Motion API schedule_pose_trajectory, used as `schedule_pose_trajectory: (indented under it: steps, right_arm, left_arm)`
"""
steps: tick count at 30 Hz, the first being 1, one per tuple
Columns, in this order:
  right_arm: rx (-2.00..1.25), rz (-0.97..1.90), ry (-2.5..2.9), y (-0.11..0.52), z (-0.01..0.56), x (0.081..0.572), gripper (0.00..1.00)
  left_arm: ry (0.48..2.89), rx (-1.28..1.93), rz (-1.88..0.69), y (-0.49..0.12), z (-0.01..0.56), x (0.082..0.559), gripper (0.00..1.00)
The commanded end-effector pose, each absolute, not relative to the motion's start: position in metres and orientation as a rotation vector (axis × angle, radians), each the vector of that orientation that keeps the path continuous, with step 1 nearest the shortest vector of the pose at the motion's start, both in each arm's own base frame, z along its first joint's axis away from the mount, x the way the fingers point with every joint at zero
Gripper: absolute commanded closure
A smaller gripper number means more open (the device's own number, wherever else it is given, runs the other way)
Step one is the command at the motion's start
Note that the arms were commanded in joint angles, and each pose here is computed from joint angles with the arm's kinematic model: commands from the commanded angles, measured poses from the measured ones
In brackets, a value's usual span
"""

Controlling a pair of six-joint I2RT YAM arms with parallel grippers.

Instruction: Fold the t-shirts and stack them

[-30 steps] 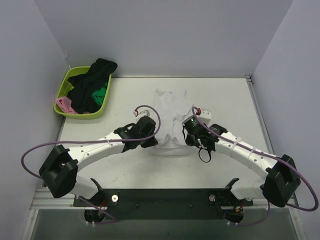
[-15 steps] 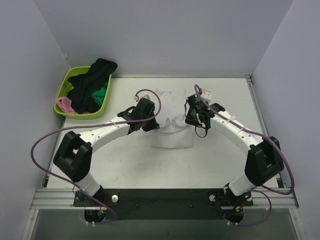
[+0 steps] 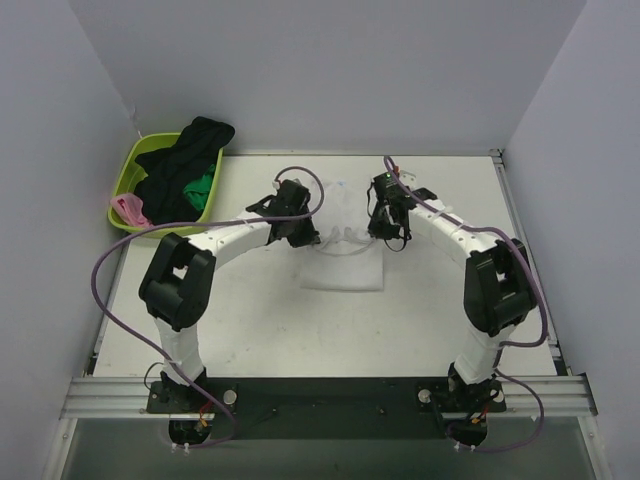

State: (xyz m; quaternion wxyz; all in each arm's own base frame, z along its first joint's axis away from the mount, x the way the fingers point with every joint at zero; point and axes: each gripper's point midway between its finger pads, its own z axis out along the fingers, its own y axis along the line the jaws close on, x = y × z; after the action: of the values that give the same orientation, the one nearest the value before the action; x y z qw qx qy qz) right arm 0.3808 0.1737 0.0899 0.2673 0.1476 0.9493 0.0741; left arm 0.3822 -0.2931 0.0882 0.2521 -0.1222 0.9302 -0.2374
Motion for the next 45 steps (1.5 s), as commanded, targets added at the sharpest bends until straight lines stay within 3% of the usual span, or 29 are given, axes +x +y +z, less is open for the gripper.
schedule_pose_trajectory:
  steps: [1, 2, 4, 5, 6, 8, 11, 16, 20, 24, 33, 38, 45]
  right_arm:
    - [0.411, 0.171, 2.568, 0.166, 0.087, 0.396, 1.00]
    - [0.423, 0.166, 2.571, 0.165, 0.083, 0.398, 1.00]
    - [0.444, 0.155, 2.583, 0.161, 0.075, 0.407, 0.75]
    - [0.451, 0.149, 2.578, 0.160, 0.074, 0.411, 0.48]
    - [0.464, 0.119, 2.579, 0.156, 0.068, 0.416, 0.37]
    - [0.472, 0.112, 2.536, 0.151, 0.078, 0.434, 0.18]
    - [0.465, 0.080, 2.463, 0.143, 0.099, 0.456, 0.13]
    - [0.419, 0.098, 2.369, 0.141, 0.141, 0.447, 0.12]
    - [0.321, 0.147, 2.396, 0.161, 0.144, 0.410, 0.12]
    - [0.166, 0.195, 2.472, 0.191, 0.131, 0.366, 0.12]
    - [-0.011, 0.316, 2.644, 0.230, 0.089, 0.326, 0.14]
    - [-0.031, 0.371, 2.682, 0.242, 0.078, 0.325, 0.14]
    - [-0.043, 0.582, 2.671, 0.278, 0.078, 0.333, 0.14]
  left_arm:
    - [2.489, -0.319, -0.696, -0.300, 0.092, 0.402, 1.00]
    - [2.503, -0.334, -0.679, -0.298, 0.084, 0.402, 1.00]
    - [2.502, -0.393, -0.652, -0.288, 0.076, 0.410, 0.70]
    - [2.490, -0.413, -0.649, -0.285, 0.076, 0.416, 0.50]
    - [2.479, -0.431, -0.654, -0.281, 0.076, 0.422, 0.09]
    - [2.420, -0.460, -0.706, -0.275, 0.087, 0.444, 0.08]
    - [2.338, -0.470, -0.751, -0.263, 0.118, 0.477, 0.07]
    - [2.259, -0.448, -0.772, -0.244, 0.171, 0.480, 0.06]
    - [2.213, -0.447, -0.837, -0.246, 0.184, 0.436, 0.06]
    - [2.272, -0.415, -0.880, -0.260, 0.157, 0.371, 0.05]
    - [2.205, -0.330, -1.058, -0.285, 0.146, 0.287, 0.05]
    - [2.180, -0.274, -1.113, -0.294, 0.125, 0.277, 0.05]
    - [2.011, -0.153, -1.260, -0.318, 0.149, 0.289, 0.07]
